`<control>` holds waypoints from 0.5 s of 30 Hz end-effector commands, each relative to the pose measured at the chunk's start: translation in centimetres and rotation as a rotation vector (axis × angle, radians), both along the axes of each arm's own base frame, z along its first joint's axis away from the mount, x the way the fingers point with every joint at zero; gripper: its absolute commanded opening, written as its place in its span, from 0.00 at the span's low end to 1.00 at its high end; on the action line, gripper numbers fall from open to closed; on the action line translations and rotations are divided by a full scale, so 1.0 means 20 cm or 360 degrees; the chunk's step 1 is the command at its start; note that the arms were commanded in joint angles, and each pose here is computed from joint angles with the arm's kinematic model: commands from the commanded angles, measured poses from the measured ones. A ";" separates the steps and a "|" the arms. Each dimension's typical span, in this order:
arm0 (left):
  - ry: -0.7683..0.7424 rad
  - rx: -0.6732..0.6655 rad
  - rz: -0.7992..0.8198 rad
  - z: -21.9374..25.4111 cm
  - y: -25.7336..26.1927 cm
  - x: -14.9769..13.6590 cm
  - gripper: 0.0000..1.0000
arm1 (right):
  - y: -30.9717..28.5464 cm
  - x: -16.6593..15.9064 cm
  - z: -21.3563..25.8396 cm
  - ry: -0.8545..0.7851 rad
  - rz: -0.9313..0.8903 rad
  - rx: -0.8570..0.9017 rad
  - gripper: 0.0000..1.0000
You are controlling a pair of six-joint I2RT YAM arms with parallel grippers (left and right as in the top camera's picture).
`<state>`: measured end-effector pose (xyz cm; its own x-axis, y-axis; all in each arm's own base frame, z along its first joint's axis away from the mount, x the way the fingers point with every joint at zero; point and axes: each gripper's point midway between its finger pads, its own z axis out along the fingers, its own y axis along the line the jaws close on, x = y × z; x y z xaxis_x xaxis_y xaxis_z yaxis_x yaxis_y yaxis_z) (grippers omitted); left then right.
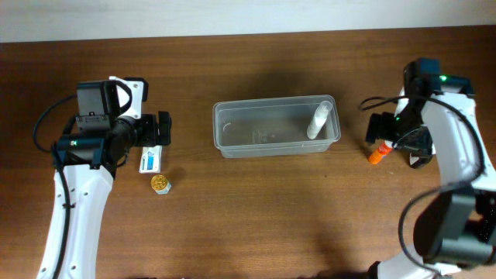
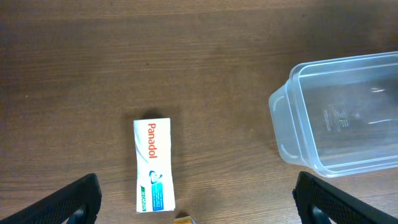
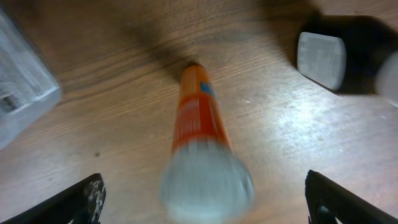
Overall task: Pack container
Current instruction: 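Reach the right gripper to the orange tube and grasp it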
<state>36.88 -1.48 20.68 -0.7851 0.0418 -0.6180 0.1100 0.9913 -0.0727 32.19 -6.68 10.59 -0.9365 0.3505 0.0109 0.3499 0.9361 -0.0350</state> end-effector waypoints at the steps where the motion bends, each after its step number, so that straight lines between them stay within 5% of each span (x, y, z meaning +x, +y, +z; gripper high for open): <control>1: -0.0028 0.0000 0.0024 0.03 0.01 0.02 0.99 | 0.00 0.01 -0.09 0.0061 0.0009 0.0022 0.89; 8: -0.0028 0.0001 0.0024 0.03 0.01 0.02 0.99 | -0.01 0.04 -0.12 0.0040 0.0006 0.0017 0.77; 15: -0.0028 0.0001 0.0024 0.03 0.01 0.02 0.99 | -0.01 0.04 -0.12 0.0041 0.0007 0.0012 0.46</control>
<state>36.88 -1.48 20.68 -0.7851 0.0418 -0.6180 0.1100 0.9913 -0.0727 33.01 -6.83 8.34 -0.9401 0.3389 0.0359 0.3376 0.9405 -0.0383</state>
